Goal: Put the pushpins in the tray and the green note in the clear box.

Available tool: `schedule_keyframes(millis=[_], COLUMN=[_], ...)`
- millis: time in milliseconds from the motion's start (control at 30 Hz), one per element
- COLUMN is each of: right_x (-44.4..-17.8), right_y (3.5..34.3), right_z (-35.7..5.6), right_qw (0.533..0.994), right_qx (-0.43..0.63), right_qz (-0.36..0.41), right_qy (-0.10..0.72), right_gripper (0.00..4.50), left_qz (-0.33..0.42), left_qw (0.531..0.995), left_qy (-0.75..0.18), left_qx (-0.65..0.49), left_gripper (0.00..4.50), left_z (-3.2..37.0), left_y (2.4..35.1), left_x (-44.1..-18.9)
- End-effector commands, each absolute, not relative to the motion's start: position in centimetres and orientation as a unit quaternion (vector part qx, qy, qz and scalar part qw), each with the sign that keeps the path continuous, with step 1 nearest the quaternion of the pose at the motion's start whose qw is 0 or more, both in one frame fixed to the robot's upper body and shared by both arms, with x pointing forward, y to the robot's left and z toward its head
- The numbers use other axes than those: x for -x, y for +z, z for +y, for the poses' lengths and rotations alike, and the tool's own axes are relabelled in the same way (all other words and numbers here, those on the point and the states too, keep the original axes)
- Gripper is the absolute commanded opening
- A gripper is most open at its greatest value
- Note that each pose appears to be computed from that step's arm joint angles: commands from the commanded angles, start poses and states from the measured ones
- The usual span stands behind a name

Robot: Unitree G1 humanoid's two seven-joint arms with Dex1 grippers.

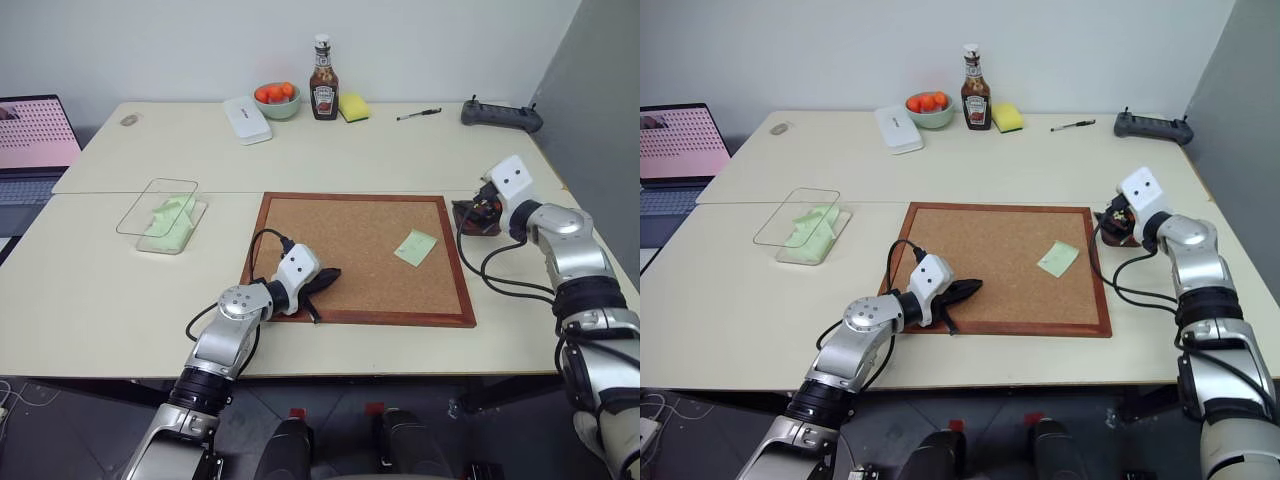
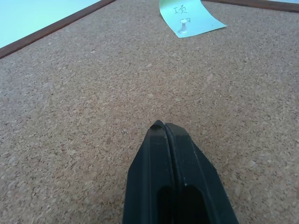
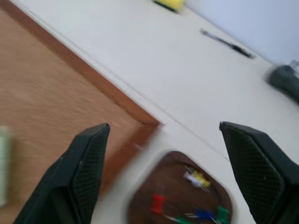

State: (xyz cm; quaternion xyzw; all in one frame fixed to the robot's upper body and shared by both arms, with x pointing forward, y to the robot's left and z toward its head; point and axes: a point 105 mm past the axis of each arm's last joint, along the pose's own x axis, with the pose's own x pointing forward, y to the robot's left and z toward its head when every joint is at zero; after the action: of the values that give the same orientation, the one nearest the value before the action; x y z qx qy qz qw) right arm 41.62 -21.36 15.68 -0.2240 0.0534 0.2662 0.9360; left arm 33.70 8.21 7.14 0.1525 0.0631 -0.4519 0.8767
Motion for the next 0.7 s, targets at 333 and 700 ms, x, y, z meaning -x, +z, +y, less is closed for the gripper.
schedule_keyframes(millis=[333,700], right_x=[-36.7,-38.2], right_y=[13.0,11.2], right_z=[-14.6,-13.2], right_qw=[0.902,0.909], right_qx=[0.143,0.129], right_qz=[0.083,0.094], right_qy=[0.399,0.384], right_gripper=[3.97,3.4], left_qz=[0.125,0.125], left_qw=[0.861,0.863], left_qy=[-0.467,-0.464], left_qx=[-0.157,-0.157], left_gripper=[0.0,0.0], left_z=[8.2,8.3], left_y=[3.8,3.8], left_x=[-32.6,-32.7])
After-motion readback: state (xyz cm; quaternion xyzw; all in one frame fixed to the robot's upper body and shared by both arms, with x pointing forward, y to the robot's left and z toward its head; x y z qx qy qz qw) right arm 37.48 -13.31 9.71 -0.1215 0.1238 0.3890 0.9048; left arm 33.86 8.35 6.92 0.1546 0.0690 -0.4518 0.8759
